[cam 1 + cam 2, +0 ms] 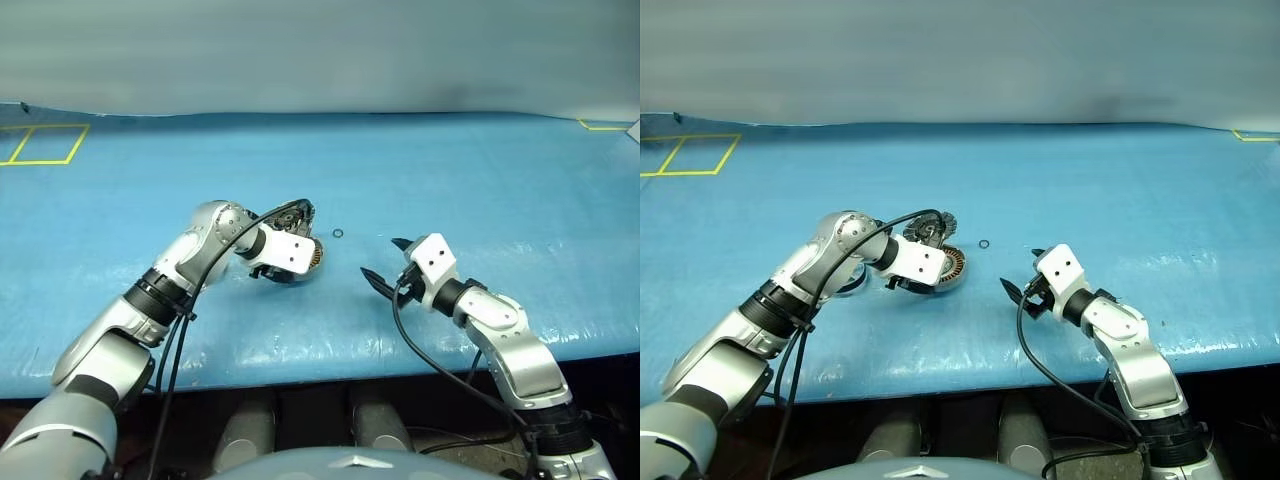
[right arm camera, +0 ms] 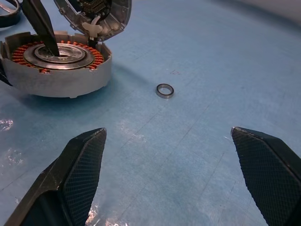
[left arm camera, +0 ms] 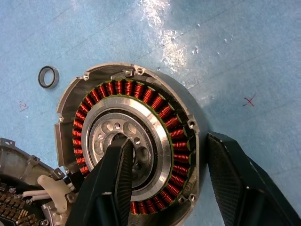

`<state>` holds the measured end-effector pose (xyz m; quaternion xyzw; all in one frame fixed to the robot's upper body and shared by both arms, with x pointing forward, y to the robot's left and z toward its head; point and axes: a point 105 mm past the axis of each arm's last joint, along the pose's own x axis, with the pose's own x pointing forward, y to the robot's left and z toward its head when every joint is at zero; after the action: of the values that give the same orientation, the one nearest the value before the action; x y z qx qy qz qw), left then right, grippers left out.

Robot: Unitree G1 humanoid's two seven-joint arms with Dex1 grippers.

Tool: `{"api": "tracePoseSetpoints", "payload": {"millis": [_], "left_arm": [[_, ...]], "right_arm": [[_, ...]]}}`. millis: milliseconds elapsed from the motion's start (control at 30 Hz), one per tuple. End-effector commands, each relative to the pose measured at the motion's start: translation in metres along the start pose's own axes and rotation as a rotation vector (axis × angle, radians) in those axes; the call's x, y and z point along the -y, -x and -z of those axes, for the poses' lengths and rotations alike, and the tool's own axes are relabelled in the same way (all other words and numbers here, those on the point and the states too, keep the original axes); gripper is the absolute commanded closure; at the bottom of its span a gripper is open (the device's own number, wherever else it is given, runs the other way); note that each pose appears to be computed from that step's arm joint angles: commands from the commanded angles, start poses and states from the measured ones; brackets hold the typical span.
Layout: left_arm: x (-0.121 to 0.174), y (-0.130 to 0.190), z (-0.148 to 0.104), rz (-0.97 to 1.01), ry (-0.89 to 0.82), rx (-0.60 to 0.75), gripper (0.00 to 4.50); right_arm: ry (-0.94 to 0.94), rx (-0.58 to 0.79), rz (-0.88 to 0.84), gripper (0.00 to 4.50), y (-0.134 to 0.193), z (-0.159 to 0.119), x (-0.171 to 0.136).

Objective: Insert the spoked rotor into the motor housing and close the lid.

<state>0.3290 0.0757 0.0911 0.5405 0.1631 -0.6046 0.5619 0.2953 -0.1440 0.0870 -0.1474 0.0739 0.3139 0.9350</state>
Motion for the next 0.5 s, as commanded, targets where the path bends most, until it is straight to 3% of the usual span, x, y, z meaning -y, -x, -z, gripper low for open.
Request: {"api": "tracePoseSetpoints", "payload": {"millis": [33,500], "left_arm": [[-0.0007,0.0032,-0.0076,-0.003,-0.091,0.000,2.48],[0.0072,0.0070,-0.0079,0.032,-0.179,0.016,2.48]], "right_arm": [[0.038,0.070,0.028,0.00,0.0051,-0.0183,0.0042],[0.032,0.071,0.040,0.00,0.0056,-0.0162,0.0040]]}}
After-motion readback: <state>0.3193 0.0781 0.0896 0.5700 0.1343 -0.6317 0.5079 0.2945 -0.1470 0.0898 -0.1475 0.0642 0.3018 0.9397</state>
